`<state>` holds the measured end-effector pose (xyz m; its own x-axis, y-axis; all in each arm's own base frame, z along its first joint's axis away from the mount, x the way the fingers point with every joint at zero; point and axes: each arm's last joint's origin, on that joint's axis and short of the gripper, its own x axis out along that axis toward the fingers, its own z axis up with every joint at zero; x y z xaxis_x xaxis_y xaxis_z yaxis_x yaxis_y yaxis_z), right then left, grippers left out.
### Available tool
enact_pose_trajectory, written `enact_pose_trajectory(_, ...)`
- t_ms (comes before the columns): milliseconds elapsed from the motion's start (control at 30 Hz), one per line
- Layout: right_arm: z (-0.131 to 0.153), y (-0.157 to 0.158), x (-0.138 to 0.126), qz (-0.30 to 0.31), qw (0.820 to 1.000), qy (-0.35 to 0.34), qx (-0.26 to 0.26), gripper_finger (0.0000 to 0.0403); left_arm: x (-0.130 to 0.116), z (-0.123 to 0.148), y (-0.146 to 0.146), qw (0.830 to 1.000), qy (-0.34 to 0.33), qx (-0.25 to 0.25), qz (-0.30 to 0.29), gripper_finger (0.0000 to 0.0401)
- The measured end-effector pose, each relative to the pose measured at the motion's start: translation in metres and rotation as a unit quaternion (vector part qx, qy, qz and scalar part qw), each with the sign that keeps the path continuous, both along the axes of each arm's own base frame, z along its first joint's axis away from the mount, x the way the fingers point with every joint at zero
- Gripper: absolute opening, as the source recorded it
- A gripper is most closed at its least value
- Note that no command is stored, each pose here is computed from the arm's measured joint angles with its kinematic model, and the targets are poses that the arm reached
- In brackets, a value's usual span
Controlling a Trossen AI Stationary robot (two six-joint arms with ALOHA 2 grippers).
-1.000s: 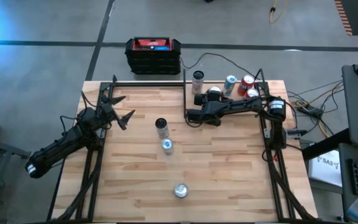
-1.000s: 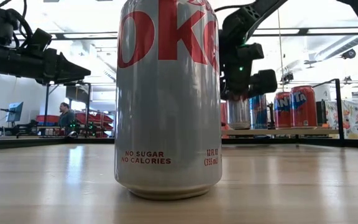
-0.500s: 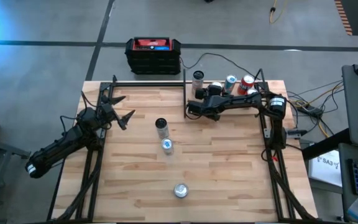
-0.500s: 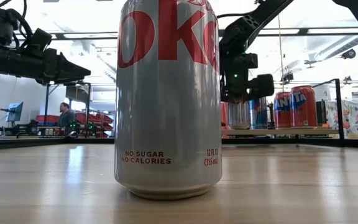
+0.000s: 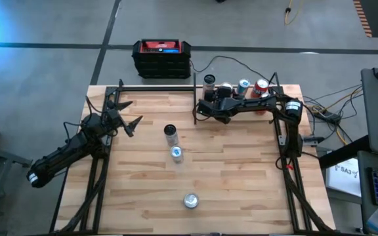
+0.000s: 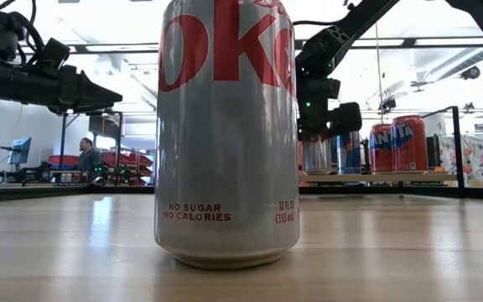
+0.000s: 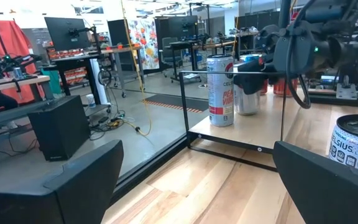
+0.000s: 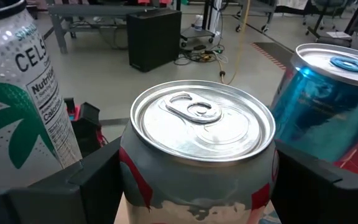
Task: Place canned beverage on shelf
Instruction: Put the right silver soda can on the shelf
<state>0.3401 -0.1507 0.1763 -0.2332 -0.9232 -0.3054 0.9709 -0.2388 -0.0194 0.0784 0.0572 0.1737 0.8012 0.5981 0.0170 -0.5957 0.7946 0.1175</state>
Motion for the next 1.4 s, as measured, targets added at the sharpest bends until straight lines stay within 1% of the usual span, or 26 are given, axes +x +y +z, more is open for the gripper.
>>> enact_pose_trajectory(300, 0.000, -0.010, -0.003, -0.013, 1.000, -0.005, -0.001, 0.0306, 0.000, 0.000, 0.000, 1.000, 0.000, 0.000, 0.000, 0.0398)
enact_pose_trajectory(667, 0.002, -0.020, -0.001, 0.000, 1.000, 0.013, 0.006, 0.0306, 0.000, 0.000, 0.000, 1.000, 0.000, 0.000, 0.000, 0.0398)
enact_pose_trajectory(900, 0.003, -0.024, -0.001, -0.002, 1.000, 0.005, 0.005, 0.0307, 0.000, 0.000, 0.000, 1.000, 0.000, 0.000, 0.000, 0.0398)
enact_pose_trajectory(1000, 0.003, -0.023, -0.001, -0.002, 1.000, 0.004, 0.005, 0.0314, 0.000, 0.000, 0.000, 1.000, 0.000, 0.000, 0.000, 0.0398)
enact_pose_trajectory(1233, 0.003, -0.023, 0.000, 0.000, 1.000, 0.011, 0.004, 0.0351, 0.000, 0.000, 0.000, 1.000, 0.000, 0.000, 0.000, 0.0398)
enact_pose_trajectory(1400, 0.003, -0.018, 0.002, 0.010, 1.000, 0.019, 0.006, 0.0359, 0.000, 0.000, 0.000, 1.000, 0.000, 0.000, 0.000, 0.0398)
